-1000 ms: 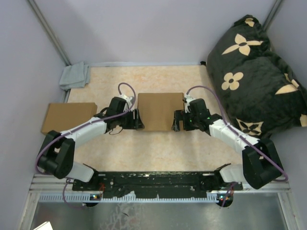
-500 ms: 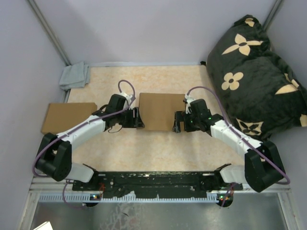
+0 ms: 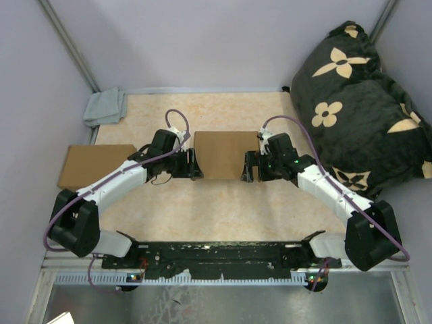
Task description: Fold the paper box
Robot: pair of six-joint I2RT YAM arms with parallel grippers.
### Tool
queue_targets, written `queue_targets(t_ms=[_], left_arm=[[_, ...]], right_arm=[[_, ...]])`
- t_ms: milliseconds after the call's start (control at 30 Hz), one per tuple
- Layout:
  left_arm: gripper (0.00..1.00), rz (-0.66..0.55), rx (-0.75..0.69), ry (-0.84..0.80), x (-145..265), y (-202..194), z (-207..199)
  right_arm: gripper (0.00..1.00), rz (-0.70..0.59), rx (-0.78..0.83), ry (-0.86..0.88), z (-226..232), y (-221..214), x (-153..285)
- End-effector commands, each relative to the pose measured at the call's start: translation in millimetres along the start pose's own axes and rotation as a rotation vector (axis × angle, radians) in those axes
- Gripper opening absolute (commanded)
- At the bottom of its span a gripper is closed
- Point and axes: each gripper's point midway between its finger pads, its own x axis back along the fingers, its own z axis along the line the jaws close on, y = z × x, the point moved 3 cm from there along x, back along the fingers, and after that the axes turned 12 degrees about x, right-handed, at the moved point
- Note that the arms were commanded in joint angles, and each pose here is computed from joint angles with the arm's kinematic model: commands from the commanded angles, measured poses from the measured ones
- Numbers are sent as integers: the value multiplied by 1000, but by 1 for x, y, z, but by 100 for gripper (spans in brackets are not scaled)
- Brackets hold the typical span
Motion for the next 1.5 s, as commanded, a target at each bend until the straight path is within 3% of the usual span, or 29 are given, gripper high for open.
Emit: queue_targets(t_ms=[0, 633, 1467], left_arm=[[59, -12, -15, -60, 9, 7, -19], [58, 38, -38, 78, 9, -1, 4], [53, 46, -48, 103, 14, -1, 6]], right_arm=[[92, -80, 19, 49, 15, 28, 15], [92, -8, 17, 11, 4, 9, 0], [92, 3, 9, 34, 3, 1, -12]])
